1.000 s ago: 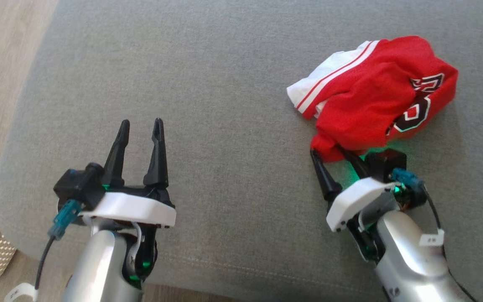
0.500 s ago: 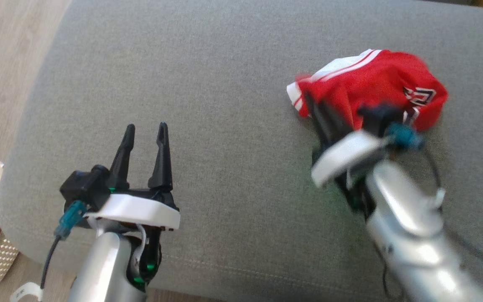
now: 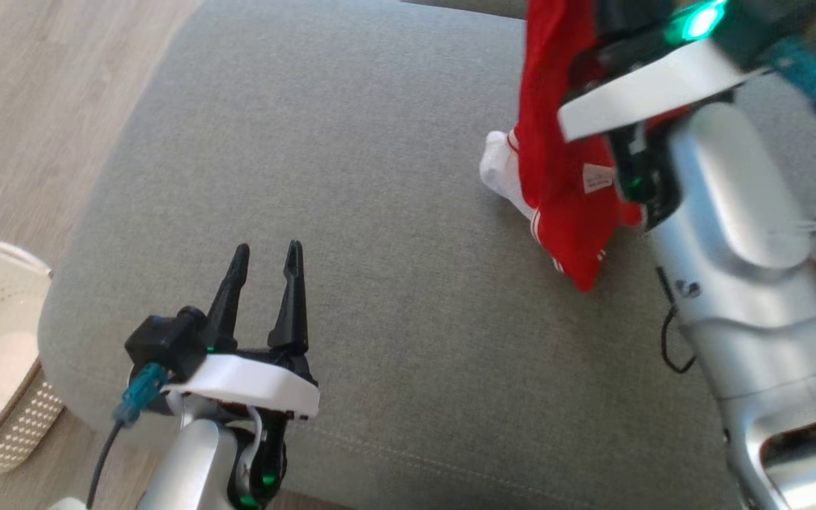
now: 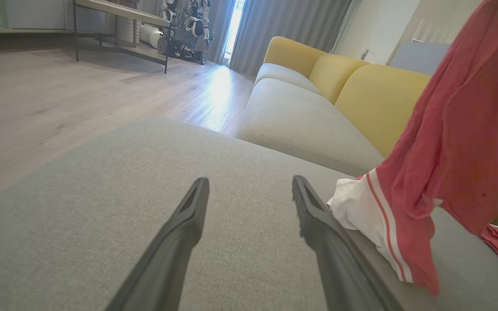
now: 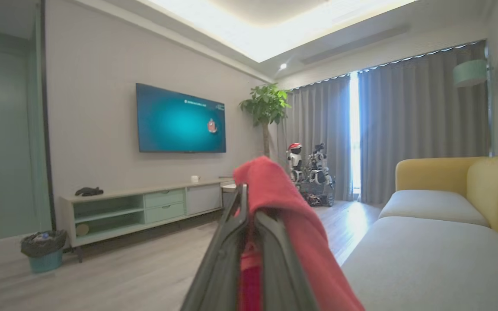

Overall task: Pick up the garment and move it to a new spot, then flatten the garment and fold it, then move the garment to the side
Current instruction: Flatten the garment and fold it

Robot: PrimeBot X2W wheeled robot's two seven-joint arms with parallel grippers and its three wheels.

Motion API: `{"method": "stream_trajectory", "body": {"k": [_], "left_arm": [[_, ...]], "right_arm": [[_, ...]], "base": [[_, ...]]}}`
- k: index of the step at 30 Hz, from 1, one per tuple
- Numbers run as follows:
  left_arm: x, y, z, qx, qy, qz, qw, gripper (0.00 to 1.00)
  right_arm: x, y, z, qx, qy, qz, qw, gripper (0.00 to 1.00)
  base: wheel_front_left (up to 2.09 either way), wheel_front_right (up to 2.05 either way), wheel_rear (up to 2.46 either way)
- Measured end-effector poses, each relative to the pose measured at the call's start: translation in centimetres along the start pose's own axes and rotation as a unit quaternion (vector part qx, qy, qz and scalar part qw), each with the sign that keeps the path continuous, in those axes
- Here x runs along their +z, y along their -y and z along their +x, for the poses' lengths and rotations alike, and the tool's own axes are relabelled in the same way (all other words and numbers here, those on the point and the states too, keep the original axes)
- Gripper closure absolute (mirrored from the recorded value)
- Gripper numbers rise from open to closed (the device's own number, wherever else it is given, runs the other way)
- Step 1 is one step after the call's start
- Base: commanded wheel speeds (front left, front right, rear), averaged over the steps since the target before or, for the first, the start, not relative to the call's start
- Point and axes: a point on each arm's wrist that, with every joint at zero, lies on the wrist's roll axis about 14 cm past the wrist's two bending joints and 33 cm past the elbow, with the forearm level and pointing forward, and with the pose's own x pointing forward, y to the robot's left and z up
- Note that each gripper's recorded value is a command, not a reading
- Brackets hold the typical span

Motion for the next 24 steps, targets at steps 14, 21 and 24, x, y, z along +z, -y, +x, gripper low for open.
{"method": "stream_trajectory", "body": {"k": [14,21,24], "left_arm": [[-0.9,0.5,0.5,-0.005,-0.012,-0.006,1.0,0.0],[-2.0,3.0,1.7,-0.042,-0.025,-0.011,0.999,0.0],[-2.4,4.2,2.4,-0.062,-0.029,-0.013,0.998,0.0]], "right_arm": [[-2.0,10.6,-5.4,-0.136,-0.053,-0.052,0.988,1.0],[1.3,17.6,-12.0,-0.237,-0.075,-0.114,0.962,1.0],[0.5,19.4,-15.8,-0.273,-0.125,-0.131,0.945,1.0]], "base": [[0.0,0.0,0.0],[0.0,0.0,0.0],[0.0,0.0,0.0]]}}
